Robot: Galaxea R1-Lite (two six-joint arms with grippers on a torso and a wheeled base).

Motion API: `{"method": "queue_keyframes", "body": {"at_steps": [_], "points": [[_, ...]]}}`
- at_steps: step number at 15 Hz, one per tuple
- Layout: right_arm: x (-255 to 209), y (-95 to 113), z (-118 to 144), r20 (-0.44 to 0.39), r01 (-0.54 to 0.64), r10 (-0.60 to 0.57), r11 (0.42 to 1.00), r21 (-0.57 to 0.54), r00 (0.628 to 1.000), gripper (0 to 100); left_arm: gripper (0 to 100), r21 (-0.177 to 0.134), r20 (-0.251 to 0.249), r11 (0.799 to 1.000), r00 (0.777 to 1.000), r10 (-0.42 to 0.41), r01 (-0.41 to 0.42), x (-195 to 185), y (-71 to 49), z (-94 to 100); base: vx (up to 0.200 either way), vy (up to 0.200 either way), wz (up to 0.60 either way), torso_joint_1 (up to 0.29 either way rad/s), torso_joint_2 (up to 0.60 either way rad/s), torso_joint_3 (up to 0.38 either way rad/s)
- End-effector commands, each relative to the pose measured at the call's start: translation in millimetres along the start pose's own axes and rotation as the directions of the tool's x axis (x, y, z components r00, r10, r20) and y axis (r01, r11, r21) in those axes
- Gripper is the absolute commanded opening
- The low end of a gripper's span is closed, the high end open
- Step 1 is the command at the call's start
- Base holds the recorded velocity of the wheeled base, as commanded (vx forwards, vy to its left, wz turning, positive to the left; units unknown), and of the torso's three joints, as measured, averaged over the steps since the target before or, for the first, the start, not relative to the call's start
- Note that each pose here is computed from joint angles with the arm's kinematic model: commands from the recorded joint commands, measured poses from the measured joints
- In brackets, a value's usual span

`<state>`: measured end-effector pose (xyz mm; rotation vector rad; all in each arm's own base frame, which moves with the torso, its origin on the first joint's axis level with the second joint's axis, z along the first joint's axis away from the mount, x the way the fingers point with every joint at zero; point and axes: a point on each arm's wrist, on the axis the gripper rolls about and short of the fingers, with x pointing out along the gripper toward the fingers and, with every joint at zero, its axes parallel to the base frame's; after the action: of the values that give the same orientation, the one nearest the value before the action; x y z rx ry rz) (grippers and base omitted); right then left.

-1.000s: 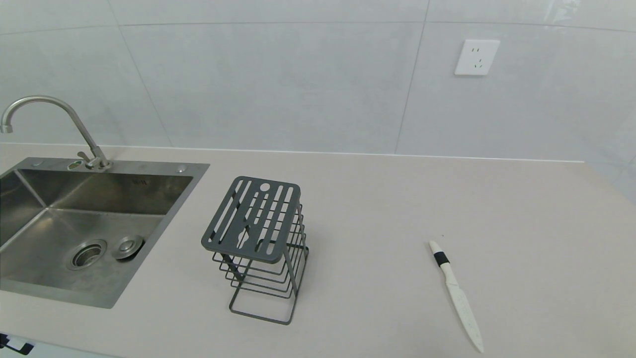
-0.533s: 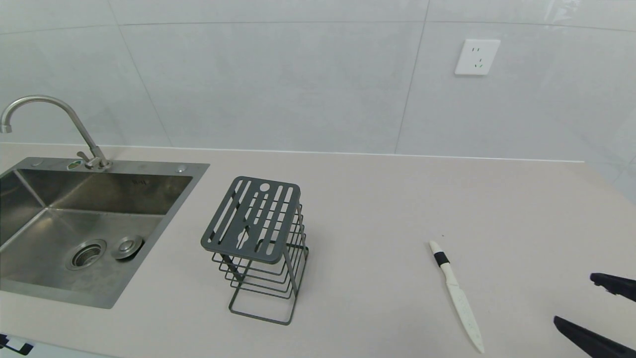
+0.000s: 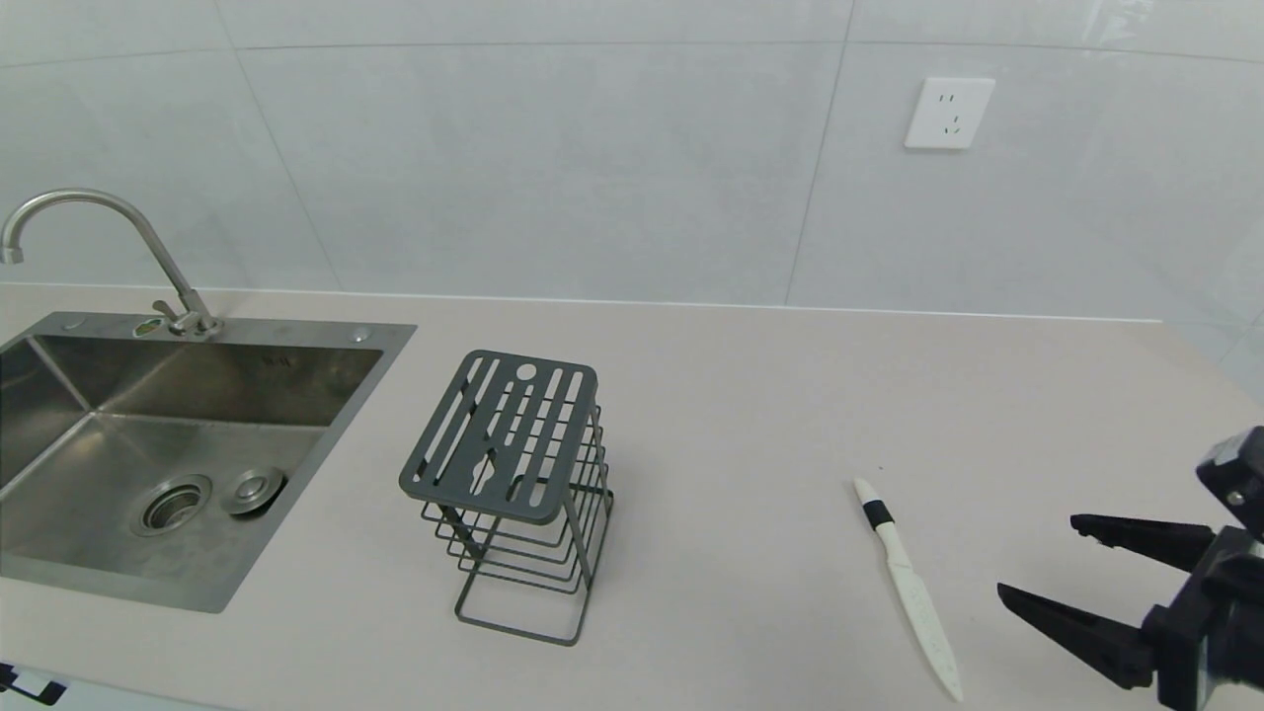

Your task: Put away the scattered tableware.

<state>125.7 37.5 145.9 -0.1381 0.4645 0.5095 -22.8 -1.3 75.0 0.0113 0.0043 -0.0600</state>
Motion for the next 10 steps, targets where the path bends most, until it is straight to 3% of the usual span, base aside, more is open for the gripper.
{"method": "queue_keyframes", "body": {"at_steps": [1, 4, 7, 10], "points": [[17.4, -3.0, -3.3, -0.079, -0.035, 0.037, 0.999, 0.036, 0.996, 100, 100, -0.001, -0.001, 1.000, 1.000, 0.000, 0.000, 0.1, 0.0, 0.0, 0.000, 0.000, 0.00, 0.000, 0.00, 0.000], [37.7, -2.6, -1.8, -0.146, -0.063, 0.084, 0.987, 0.147, 0.986, 100, 100, 0.001, -0.001, 1.000, 1.000, 0.000, 0.000, 0.1, 0.0, 0.0, 0.000, 0.000, 0.00, 0.000, 0.00, 0.000], [61.9, 0.7, 16.7, -0.170, 0.000, 0.026, 0.989, 0.149, 0.985, 100, 100, -0.001, -0.001, 1.000, 1.000, 0.000, 0.000, 0.1, 0.0, 0.0, 0.000, 0.000, 0.00, 0.000, 0.00, 0.000], [84.7, 9.4, 5.0, -0.282, 0.073, -0.023, 0.983, 0.167, 0.959, 100, 100, -0.001, -0.001, 1.000, 1.000, 0.000, 0.000, 0.1, 0.0, 0.0, 0.000, 0.000, 0.00, 0.000, 0.00, 0.000]]}}
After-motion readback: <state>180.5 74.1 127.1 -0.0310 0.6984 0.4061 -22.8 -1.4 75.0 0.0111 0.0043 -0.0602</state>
